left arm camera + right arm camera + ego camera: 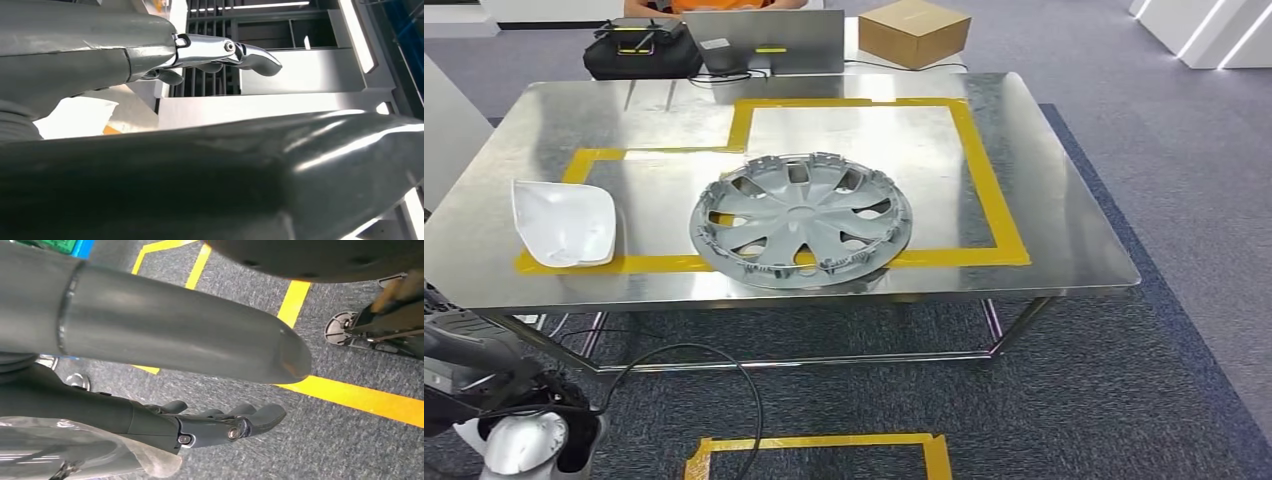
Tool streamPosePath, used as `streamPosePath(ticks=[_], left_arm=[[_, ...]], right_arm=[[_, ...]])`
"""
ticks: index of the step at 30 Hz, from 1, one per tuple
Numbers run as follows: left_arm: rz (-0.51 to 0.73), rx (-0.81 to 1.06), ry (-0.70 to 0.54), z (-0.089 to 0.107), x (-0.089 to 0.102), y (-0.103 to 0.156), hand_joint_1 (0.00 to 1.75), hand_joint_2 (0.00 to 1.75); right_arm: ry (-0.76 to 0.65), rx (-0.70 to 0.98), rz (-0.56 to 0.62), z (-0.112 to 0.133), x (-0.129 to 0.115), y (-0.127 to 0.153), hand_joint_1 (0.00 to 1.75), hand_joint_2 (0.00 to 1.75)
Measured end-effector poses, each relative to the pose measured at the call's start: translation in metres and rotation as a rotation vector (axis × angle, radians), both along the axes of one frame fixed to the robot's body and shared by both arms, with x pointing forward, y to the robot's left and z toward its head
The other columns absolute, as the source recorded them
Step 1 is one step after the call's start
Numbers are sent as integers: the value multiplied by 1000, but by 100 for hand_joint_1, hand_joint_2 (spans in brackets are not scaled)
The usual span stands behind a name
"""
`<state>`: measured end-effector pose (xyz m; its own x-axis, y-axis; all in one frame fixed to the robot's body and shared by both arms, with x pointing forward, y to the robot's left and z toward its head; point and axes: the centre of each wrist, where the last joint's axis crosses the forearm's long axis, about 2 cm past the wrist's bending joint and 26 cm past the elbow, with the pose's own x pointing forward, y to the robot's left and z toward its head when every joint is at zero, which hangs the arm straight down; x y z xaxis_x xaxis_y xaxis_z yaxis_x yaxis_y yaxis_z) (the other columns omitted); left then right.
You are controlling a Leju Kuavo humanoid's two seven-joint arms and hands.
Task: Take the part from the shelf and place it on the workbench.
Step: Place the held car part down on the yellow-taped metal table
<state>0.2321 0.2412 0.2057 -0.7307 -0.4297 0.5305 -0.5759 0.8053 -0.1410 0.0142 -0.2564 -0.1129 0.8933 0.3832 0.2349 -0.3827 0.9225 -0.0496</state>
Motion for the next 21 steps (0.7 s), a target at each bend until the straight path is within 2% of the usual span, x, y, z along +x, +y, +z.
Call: streamPosePath(ticks=[21], left_arm=[[-8, -16, 11, -3, 1, 0, 0, 0]], right_arm=[[2, -4, 1, 0, 0, 2, 0, 0]])
